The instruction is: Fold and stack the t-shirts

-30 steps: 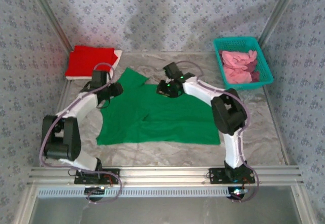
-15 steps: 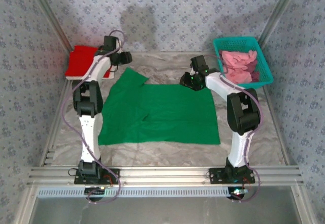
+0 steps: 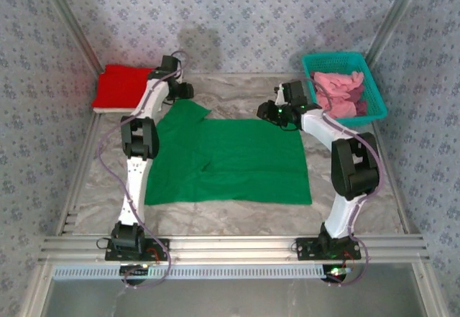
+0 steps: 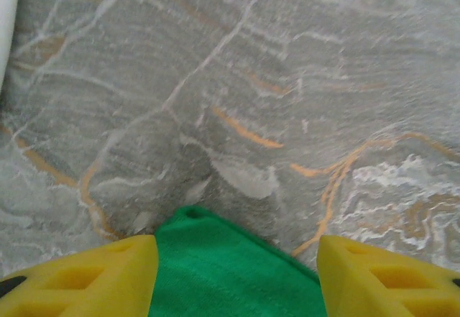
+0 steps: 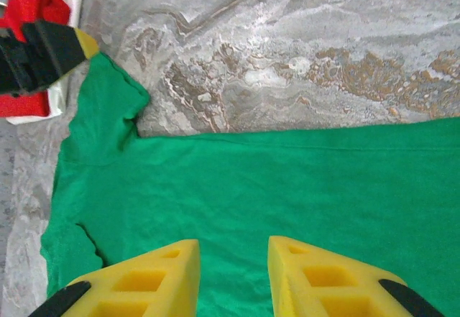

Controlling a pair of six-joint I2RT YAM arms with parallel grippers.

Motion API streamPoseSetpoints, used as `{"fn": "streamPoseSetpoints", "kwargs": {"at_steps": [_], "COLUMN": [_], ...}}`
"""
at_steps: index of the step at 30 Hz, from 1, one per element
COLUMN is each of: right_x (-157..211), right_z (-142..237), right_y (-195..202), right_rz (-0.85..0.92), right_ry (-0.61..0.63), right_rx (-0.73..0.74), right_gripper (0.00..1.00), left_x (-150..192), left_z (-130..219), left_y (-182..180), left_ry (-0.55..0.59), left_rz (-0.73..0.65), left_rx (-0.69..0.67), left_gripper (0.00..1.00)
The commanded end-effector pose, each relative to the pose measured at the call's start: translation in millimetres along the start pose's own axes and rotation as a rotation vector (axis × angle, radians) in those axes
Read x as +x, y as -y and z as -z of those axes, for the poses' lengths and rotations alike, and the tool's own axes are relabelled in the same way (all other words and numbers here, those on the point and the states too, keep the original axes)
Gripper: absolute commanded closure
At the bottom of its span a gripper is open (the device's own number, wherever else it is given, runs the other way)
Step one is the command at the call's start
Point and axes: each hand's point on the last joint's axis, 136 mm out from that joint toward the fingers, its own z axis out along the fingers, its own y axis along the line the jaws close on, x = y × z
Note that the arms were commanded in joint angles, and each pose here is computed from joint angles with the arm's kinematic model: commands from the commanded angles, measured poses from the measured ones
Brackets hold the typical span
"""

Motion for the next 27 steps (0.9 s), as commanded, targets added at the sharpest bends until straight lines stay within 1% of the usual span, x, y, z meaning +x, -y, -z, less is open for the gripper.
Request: {"fn": "streamPoseSetpoints", "kwargs": {"at_steps": [1, 3, 5, 7, 9, 10, 11, 13, 14, 15, 16, 18, 20, 22, 27], "right_x": [-8.2, -6.8, -6.3, -6.3, -5.4, -5.8, -5.7, -7.1, -7.9, -8.3, -9.0, -13.2, -17.8, -21.8, -35.2], "right_z": [12.9, 12.1, 11.7, 11.7, 12.7, 14.1, 14.6, 17.2, 17.8, 17.7, 17.3, 16.8, 13.2, 9.7, -1.6], "right_y": [-10.7, -8.6, -6.9, -7.3, -6.5, -6.9, -6.3, -4.8, -3.4, -0.6, 4.2, 16.7, 34.9, 53.9, 89.6], "right_rz": [0.025, 0.019, 0.002, -0.003, -0.008, -0.008, -0.008, -0.011, -0.012, -0.013, -0.017, -0.028, -0.038, -0.042, -0.029], "right_ry": [0.034, 0.031, 0.031, 0.028, 0.024, 0.026, 0.026, 0.033, 0.036, 0.037, 0.036, 0.034, 0.012, -0.015, -0.046], "right_rx": [-0.051, -0.056, -0.066, -0.076, -0.073, -0.073, -0.071, -0.068, -0.064, -0.054, -0.038, 0.004, 0.073, 0.151, 0.291], "right_gripper": [0.67, 0.68, 0.68, 0.68, 0.68, 0.68, 0.68, 0.68, 0.68, 0.68, 0.68, 0.68, 0.68, 0.68, 0.68], "left_x": [9.5, 12.7, 14.1, 13.9, 13.9, 14.2, 14.1, 12.9, 11.8, 11.5, 9.2, 4.7, -2.5, -11.5, -36.0], "left_z": [-1.5, -6.7, -10.9, -13.9, -15.8, -16.4, -17.2, -17.2, -16.2, -15.6, -14.1, -9.4, -1.9, 7.3, 32.8], "left_y": [-5.8, -4.9, -3.1, -2.2, 0.8, 2.5, 4.0, 5.8, 6.5, 6.3, 5.0, 4.2, 1.5, -0.5, -14.8], "left_ry": [-0.04, -0.047, -0.05, -0.046, -0.044, -0.045, -0.044, -0.04, -0.037, -0.036, -0.029, -0.016, 0.005, 0.032, 0.106], "left_rz": [-0.022, -0.023, -0.021, -0.022, -0.023, -0.025, -0.027, -0.029, -0.032, -0.033, -0.033, -0.036, -0.038, -0.04, -0.054], "left_rx": [-0.042, -0.038, -0.024, -0.019, -0.002, 0.007, 0.017, 0.026, 0.028, 0.026, 0.022, 0.012, 0.001, -0.004, -0.036], "left_gripper": [0.4, 0.41, 0.47, 0.46, 0.48, 0.51, 0.59, 0.69, 0.77, 0.83, 0.85, 0.94, 0.96, 1.0, 1.0]}}
